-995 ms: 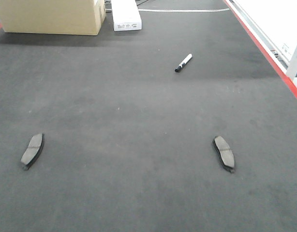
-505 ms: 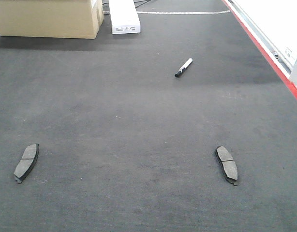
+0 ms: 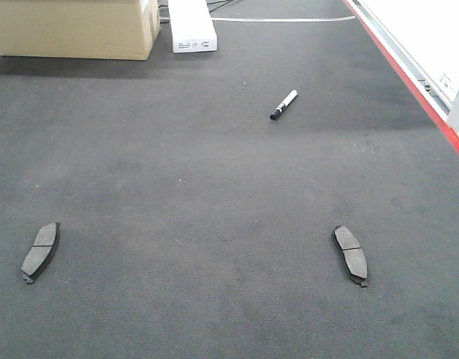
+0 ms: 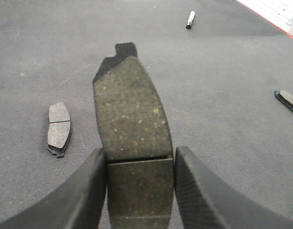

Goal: Move and align brake pads A on conveyor
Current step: 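Drive up to the conveyor edge and stop, then lower the left gripper's pad beside the pad nearest it, then open the left gripper, release the pad, and raise it, then lower the right gripper's pad beside the pad nearest it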

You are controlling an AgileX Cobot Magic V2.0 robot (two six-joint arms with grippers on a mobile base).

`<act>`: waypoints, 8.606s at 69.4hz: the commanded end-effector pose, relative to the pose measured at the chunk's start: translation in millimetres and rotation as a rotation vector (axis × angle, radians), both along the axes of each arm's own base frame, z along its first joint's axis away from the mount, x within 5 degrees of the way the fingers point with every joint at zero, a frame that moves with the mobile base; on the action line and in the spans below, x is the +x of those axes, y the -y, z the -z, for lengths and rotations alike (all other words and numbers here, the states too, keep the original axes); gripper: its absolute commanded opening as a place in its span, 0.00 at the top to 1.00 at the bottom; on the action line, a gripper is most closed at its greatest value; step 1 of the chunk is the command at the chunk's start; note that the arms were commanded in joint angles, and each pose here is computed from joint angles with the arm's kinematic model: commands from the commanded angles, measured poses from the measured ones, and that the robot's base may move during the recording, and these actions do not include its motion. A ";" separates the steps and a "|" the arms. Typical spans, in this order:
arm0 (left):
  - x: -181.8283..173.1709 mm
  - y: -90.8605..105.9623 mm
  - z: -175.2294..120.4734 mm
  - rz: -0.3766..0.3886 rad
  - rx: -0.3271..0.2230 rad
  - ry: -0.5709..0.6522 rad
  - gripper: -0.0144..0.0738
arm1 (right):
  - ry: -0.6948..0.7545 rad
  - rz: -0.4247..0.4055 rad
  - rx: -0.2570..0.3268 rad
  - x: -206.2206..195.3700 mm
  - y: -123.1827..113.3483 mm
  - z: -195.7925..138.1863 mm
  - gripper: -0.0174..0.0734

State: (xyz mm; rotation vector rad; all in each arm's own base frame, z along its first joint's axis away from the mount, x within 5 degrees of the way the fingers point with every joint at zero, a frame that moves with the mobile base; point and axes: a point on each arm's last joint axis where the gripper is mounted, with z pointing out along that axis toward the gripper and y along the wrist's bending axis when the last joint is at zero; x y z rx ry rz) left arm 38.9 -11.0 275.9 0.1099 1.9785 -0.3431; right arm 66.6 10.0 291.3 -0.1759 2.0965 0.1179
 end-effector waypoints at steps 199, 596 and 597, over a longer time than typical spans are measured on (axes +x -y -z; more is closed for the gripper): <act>275.5 111.1 89.1 0.021 0.124 -0.598 0.72 | 0.109 -0.016 0.005 3.1 -1.0 -15.7 0.81; 17.0 9.0 -20.5 0.061 0.016 0.303 0.33 | -0.805 0.023 0.044 276.5 -166.2 93.0 0.67; 17.0 9.0 -20.5 0.061 0.016 0.303 0.33 | -0.806 0.023 0.044 276.6 -166.2 93.4 0.67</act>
